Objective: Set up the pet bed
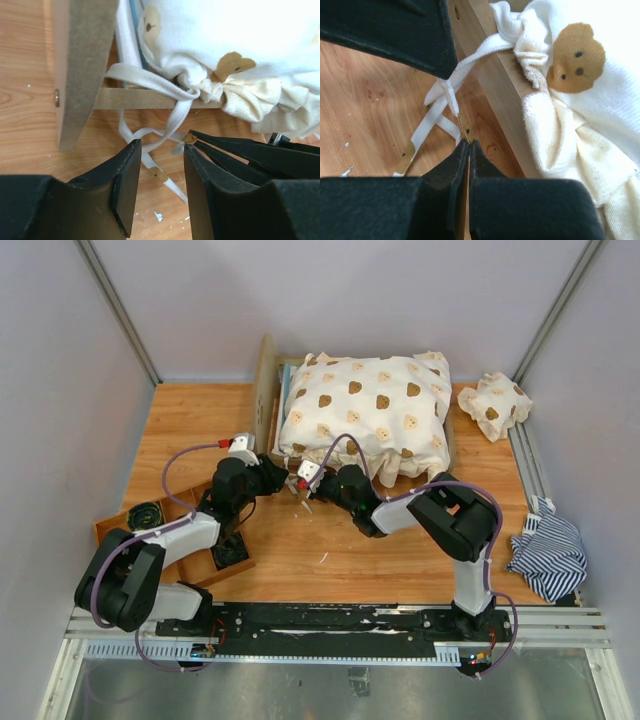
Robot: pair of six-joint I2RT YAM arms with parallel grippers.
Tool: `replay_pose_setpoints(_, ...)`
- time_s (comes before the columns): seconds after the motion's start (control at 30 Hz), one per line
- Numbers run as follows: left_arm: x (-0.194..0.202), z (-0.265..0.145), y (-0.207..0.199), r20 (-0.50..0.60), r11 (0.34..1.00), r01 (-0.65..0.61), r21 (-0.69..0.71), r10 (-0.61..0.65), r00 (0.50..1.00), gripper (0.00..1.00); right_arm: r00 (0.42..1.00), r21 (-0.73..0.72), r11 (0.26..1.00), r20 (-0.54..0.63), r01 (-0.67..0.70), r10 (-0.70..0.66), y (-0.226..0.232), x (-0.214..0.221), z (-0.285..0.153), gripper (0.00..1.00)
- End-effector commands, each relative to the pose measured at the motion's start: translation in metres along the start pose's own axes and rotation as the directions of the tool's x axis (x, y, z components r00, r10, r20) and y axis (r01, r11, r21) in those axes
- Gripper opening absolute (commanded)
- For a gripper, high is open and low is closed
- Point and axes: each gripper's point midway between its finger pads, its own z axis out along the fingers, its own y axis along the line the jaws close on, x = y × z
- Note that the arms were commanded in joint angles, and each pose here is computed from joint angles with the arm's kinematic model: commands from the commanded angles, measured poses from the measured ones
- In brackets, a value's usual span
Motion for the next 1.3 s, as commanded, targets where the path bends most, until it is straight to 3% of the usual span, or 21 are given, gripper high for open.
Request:
replay_pose_setpoints(0.0,-0.011,0.010,-0.012,0.022,0.997,-0.044,0.059,0.042,0.999,0.44,0.998,0.067,0.996,0.026,-0.051,0.049,-0.013,-0.003,0.003,0.00)
replay_pose_setpoints(0.23,-0.013,0.023,-0.014,0.022,0.996,-0.060,0.066,0.058,0.998,0.41,0.999,0.060,0.997,0.030,-0.043,0.041,-0.013,-0.005,0.004,0.00)
replay_pose_setpoints(0.5,-0.018,0.018,-0.016,0.038,0.995,-0.064,0.072,0.061,0.997,0.01,1.000,0.078,0.997,0.023,-0.012,0.010,-0.016,-0.001,0.003,0.00)
replay_pose_setpoints(0.93,-0.013,0.010,-0.016,-0.007,0.997,-0.043,0.062,0.043,0.999,0.00,0.998,0.103,0.995,-0.059,0.015,-0.009,-0.023,0.015,0.011,0.00)
replay_pose_setpoints(1.1,-0.012,0.007,-0.024,-0.027,0.995,-0.025,0.102,0.028,0.999,0.00,0.997,0.017,0.997,0.001,0.077,-0.077,-0.012,0.002,0.025,0.00)
replay_pose_setpoints(1.27,-0.008,0.001,-0.028,-0.044,0.992,-0.009,0.122,0.015,0.999,0.00,0.998,0.057,0.997,-0.016,0.058,-0.057,-0.026,-0.005,0.035,0.00)
